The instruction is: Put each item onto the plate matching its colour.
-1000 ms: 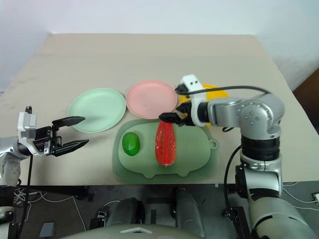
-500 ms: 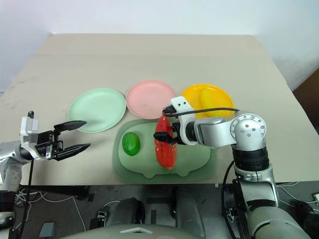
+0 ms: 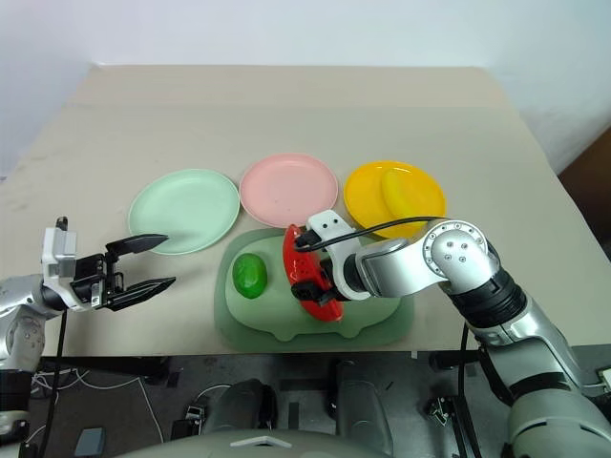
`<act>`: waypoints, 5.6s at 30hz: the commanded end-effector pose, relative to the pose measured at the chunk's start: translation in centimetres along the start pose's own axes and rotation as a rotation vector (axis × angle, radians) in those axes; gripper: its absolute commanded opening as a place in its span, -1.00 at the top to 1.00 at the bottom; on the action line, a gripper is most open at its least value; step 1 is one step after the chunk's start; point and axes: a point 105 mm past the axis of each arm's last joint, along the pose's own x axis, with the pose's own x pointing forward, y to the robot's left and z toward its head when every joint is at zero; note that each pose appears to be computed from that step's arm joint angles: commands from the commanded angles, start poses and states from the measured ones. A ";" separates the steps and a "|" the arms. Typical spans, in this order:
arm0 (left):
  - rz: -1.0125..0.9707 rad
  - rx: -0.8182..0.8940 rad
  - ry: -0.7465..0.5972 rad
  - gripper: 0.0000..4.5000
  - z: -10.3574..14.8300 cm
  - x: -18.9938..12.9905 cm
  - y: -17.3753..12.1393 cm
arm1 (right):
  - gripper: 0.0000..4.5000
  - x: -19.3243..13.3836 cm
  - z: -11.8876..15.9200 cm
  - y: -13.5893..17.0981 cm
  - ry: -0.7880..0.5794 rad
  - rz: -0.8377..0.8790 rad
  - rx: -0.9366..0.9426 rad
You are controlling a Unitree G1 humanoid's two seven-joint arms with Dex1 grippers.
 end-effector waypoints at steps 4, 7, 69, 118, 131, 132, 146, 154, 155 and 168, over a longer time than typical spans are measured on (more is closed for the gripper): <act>0.000 0.035 -0.015 -1.00 0.8 0.0 -0.2 | -0.98 1.0 -0.3 0.5 0.030 -0.001 -0.113; 0.000 0.035 -0.013 -1.00 0.8 0.0 -0.2 | -0.98 1.4 -0.1 0.4 0.029 -0.019 -0.153; -0.086 0.073 0.045 -1.00 2.7 2.8 -1.0 | -0.98 -12.5 12.8 -11.1 -0.792 0.007 -0.280; -0.875 0.388 0.297 -1.00 -1.2 14.7 -1.5 | -0.98 -14.6 -1.2 -6.6 -0.718 0.164 -0.754; -0.762 0.374 0.187 -0.50 1.2 14.4 -0.1 | -1.00 -13.4 -1.4 -7.0 -0.697 0.171 -0.745; -0.746 0.376 0.166 -0.50 1.9 14.4 0.2 | -1.00 -13.4 -1.4 -7.1 -0.696 0.174 -0.745; -0.288 0.325 0.163 -0.50 4.9 6.8 6.6 | -1.00 -12.7 0.3 -6.9 -0.748 0.236 -0.711; -0.031 0.316 0.230 -0.50 2.0 5.1 9.3 | -1.00 -11.8 0.5 -6.3 -0.760 0.264 -0.711; -0.003 0.316 0.243 -0.50 1.7 5.0 9.6 | -1.00 -11.7 0.4 -6.3 -0.756 0.263 -0.719; 0.120 0.249 0.255 -0.99 0.5 5.0 10.7 | -1.00 -11.3 0.5 -6.1 -0.772 0.240 -0.738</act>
